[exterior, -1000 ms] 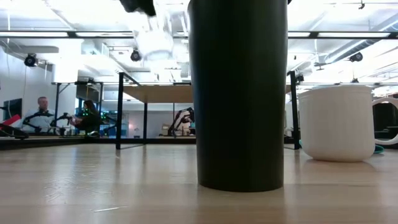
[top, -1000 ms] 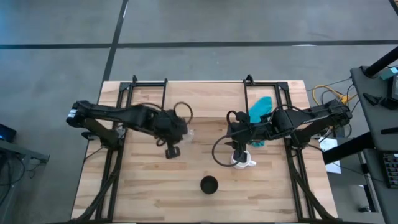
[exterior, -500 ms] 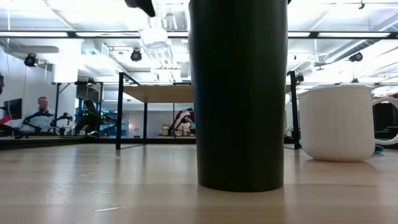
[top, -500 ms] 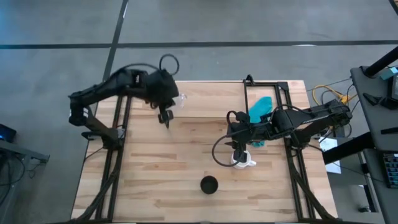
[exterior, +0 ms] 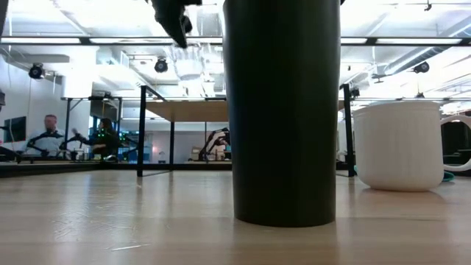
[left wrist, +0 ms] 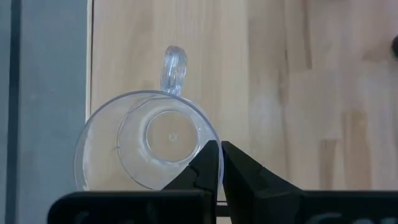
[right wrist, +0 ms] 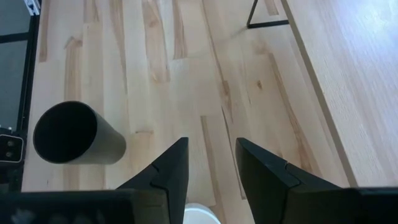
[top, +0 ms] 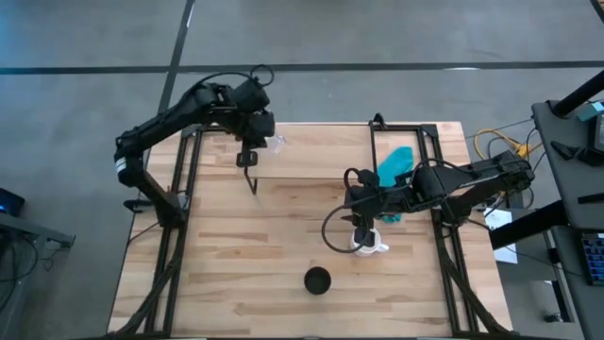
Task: Stack small to large cups/mugs on shelf
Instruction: Put the transparent mug on the shelf
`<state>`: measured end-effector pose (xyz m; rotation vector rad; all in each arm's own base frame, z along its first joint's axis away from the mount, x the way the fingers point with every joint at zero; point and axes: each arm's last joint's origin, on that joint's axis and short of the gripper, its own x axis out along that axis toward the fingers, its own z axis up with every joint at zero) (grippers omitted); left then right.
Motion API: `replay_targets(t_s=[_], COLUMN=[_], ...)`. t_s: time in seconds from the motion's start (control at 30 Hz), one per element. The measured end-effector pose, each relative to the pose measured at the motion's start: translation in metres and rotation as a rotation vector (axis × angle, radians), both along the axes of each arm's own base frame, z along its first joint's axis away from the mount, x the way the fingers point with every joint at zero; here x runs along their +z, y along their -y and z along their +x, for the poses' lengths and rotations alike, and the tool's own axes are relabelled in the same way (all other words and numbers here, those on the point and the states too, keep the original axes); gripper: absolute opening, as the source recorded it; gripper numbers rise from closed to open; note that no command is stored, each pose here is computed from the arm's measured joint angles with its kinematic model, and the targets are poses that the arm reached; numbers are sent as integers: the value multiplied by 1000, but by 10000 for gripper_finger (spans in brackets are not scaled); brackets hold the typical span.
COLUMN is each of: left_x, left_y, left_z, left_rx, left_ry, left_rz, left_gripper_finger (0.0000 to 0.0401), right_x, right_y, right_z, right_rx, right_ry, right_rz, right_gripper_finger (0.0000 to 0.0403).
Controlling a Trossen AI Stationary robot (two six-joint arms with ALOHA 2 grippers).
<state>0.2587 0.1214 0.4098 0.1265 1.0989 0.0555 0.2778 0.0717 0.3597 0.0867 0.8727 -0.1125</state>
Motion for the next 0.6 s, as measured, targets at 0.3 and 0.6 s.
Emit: replay_targets(t_s=[0.3, 0.6], left_x=[-32, -36], left_y=[-16, -20], left_z=[23, 29], left_rx=[33, 60], left_ry=[-145, -158], left_rz=[-80, -96], left_gripper_finger=[0, 0], right_x=[0, 0], right_y=[0, 0], right_z=[0, 0], right_rx=[0, 0], right_ry=[0, 0], right_rz=[0, 0], right_gripper_finger=[128, 128])
